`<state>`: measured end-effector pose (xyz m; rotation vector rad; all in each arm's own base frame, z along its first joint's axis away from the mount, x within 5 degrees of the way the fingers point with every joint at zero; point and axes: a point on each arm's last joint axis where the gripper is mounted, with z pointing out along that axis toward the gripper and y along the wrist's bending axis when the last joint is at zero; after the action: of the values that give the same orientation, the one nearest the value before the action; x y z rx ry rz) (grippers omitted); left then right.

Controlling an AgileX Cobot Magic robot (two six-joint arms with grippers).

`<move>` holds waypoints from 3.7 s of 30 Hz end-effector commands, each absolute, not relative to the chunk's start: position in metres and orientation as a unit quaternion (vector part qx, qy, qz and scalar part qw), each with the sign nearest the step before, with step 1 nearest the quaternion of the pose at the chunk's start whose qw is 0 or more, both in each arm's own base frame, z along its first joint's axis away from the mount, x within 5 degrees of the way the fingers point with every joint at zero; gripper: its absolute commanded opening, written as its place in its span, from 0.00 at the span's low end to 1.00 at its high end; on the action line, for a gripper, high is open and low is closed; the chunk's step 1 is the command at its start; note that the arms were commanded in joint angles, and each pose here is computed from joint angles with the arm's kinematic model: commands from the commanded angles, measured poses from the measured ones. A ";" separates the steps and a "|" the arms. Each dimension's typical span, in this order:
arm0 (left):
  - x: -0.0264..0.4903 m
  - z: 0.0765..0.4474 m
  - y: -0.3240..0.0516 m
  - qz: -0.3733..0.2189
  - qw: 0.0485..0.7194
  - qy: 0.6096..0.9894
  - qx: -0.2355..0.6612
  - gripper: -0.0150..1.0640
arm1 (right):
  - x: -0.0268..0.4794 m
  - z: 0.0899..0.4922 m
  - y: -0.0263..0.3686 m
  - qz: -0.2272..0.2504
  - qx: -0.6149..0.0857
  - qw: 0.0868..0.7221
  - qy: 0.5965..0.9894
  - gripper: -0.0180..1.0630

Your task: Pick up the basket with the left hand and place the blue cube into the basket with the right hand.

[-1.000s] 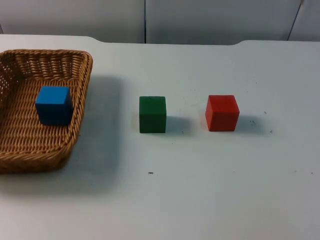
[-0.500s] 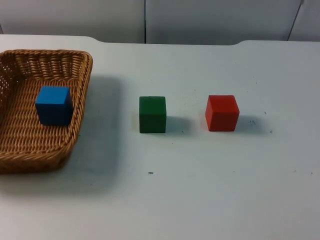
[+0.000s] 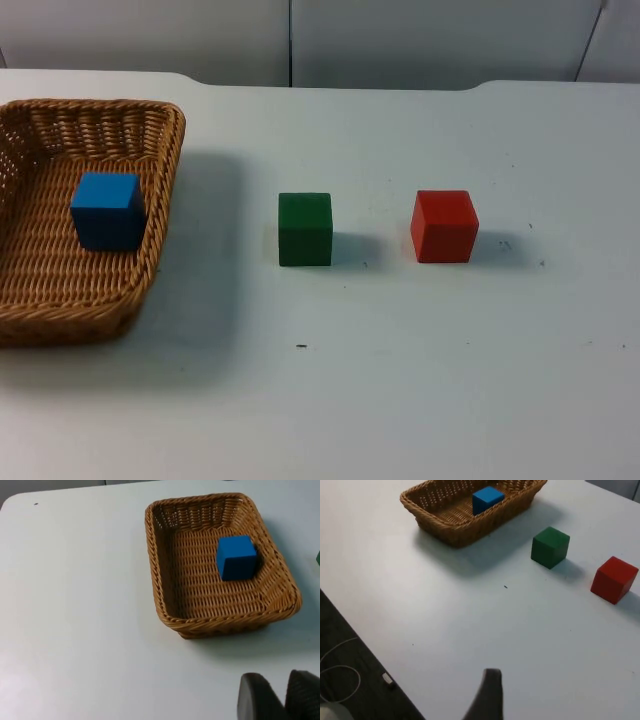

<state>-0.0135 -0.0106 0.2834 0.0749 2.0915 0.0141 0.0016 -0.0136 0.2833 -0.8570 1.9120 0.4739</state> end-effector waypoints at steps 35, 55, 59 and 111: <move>-0.007 0.280 -0.006 0.001 0.520 0.854 -0.014 0.99 | 0.004 0.278 -0.012 0.188 -0.351 0.485 0.779 0.72; -0.007 0.280 -0.006 -0.011 0.520 0.854 0.005 0.99 | 0.004 0.278 -0.012 0.188 -0.352 0.485 0.778 0.72; -0.007 0.280 -0.006 -0.011 0.520 0.854 0.005 0.99 | 0.004 0.278 -0.012 0.188 -0.352 0.485 0.778 0.72; -0.007 0.280 -0.006 -0.011 0.520 0.854 0.005 0.99 | 0.002 0.278 -0.013 0.142 -0.278 0.500 0.808 0.99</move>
<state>-0.0071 -0.0060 0.2794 0.0135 2.0597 -0.0190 0.0021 -0.0129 0.2801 -0.7394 1.9420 0.3940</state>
